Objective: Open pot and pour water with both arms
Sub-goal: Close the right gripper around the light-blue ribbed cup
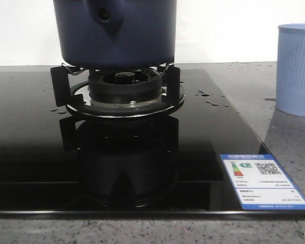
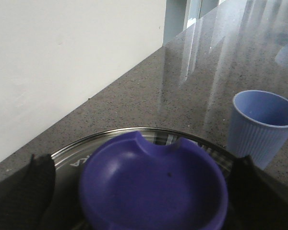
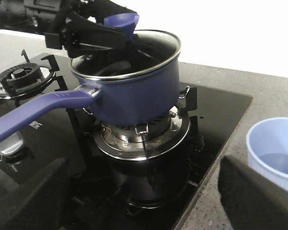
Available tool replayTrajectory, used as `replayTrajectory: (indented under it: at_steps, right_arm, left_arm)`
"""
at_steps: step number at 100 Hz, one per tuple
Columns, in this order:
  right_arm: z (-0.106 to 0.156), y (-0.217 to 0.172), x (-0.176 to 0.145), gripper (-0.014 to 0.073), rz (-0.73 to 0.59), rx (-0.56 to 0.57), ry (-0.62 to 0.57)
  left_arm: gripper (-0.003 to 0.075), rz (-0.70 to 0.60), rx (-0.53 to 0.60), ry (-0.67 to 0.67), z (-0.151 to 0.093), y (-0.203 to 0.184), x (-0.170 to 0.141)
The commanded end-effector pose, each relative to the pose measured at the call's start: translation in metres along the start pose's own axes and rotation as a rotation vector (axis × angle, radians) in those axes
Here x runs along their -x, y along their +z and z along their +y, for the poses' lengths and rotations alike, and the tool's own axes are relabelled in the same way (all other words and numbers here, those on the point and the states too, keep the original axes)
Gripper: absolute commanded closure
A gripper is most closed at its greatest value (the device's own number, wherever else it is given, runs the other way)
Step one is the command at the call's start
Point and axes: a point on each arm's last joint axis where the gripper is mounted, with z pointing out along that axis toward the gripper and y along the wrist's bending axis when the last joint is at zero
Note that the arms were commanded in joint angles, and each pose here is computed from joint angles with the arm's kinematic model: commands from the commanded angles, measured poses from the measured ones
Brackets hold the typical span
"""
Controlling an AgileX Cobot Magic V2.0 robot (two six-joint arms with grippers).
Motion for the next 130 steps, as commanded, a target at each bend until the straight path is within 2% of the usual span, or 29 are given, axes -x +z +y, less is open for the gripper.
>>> replayTrajectory:
  at_steps: [1, 13, 39, 49, 66, 85, 111, 121, 130]
  right_arm:
    - [0.000, -0.002, 0.015, 0.0043, -0.074, -0.011, 0.016]
    - [0.000, -0.002, 0.015, 0.0043, -0.074, -0.011, 0.016]
    - [-0.001, -0.002, 0.015, 0.0046, -0.076, -0.014, 0.016]
    - [-0.001, -0.002, 0.016, 0.0046, -0.079, -0.019, 0.016]
    - [-0.004, -0.002, 0.017, 0.0046, -0.098, -0.045, 0.017]
    - [-0.012, -0.003, 0.022, 0.0045, -0.155, -0.135, 0.014]
    - [-0.034, -0.009, 0.026, 0.0045, -0.209, -0.399, -0.131]
    - [-0.042, -0.005, 0.017, 0.0045, -0.197, -0.447, -0.123]
    - [-0.049, 0.006, 0.000, 0.0045, -0.126, -0.441, -0.089]
  left_arm:
    - [0.0058, -0.116, -0.037, -0.009, -0.008, -0.005, 0.027]
    - [0.0122, -0.118, -0.059, -0.024, -0.007, -0.002, 0.023]
    - [0.0360, -0.120, -0.081, -0.024, -0.009, -0.002, 0.023]
    - [0.0405, -0.125, -0.082, -0.025, -0.009, -0.002, 0.024]
    - [0.0408, -0.210, -0.061, -0.065, -0.008, -0.011, 0.037]
    - [0.0408, -0.281, -0.008, 0.009, -0.009, -0.039, 0.067]
    - [0.0408, -0.307, 0.105, 0.040, -0.018, -0.096, 0.094]
    - [0.0408, -0.307, 0.145, 0.051, -0.026, -0.115, 0.102]
    - [0.0408, -0.304, 0.159, 0.092, -0.038, -0.126, 0.110]
